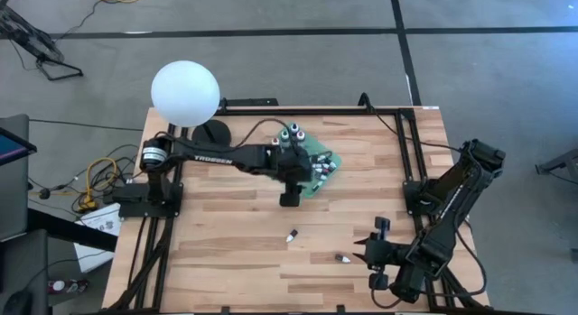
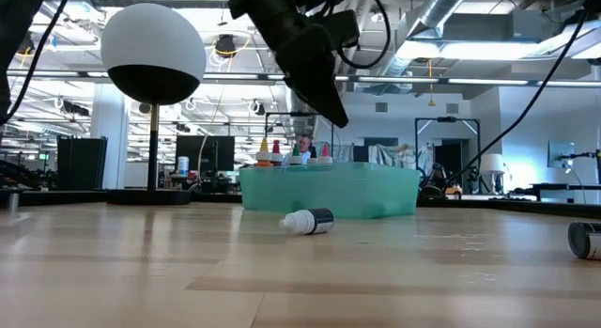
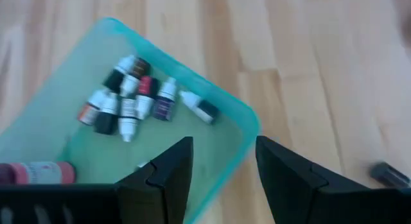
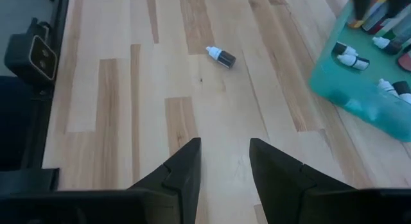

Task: Pick & Place food coloring
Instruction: Put the small black food coloring bottle into the green bin

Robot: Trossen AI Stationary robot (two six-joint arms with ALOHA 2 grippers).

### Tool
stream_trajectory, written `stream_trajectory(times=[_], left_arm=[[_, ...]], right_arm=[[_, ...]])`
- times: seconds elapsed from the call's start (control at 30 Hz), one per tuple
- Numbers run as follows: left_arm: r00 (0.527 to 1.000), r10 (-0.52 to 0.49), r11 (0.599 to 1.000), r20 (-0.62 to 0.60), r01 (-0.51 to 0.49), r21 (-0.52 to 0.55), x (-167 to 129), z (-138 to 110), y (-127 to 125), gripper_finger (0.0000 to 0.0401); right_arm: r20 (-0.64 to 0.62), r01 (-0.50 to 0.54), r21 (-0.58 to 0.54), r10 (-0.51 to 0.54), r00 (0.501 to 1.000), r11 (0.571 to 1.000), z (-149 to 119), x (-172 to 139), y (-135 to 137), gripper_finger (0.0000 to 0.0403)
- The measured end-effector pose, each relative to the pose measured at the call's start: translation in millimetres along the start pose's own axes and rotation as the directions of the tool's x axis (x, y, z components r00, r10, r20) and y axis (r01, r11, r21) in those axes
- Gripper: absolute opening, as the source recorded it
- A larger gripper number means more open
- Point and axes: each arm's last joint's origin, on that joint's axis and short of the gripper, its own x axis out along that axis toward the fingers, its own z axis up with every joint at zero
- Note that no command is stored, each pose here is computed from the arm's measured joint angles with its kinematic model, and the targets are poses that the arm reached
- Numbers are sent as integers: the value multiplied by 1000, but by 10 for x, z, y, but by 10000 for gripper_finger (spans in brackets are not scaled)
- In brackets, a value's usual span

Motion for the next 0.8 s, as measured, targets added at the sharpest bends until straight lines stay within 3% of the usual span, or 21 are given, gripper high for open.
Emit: stream_trajectory(times=[0.3, 0.6, 0.8], left_arm=[[998, -15, 994, -56, 20, 106, -46, 14, -579, 165], [986, -100, 976, -131, 123, 179, -153, -102, -1324, 165], [978, -104, 968, -183, 142, 206, -254, -225, -1722, 165]], right_arm=[[7, 4, -41, -4, 1000, 999, 36, 221, 102, 125], [-123, -104, -12, 102, 987, 994, 1, 589, 270, 125], [-199, -130, 2, 128, 971, 991, -50, 724, 303, 127]])
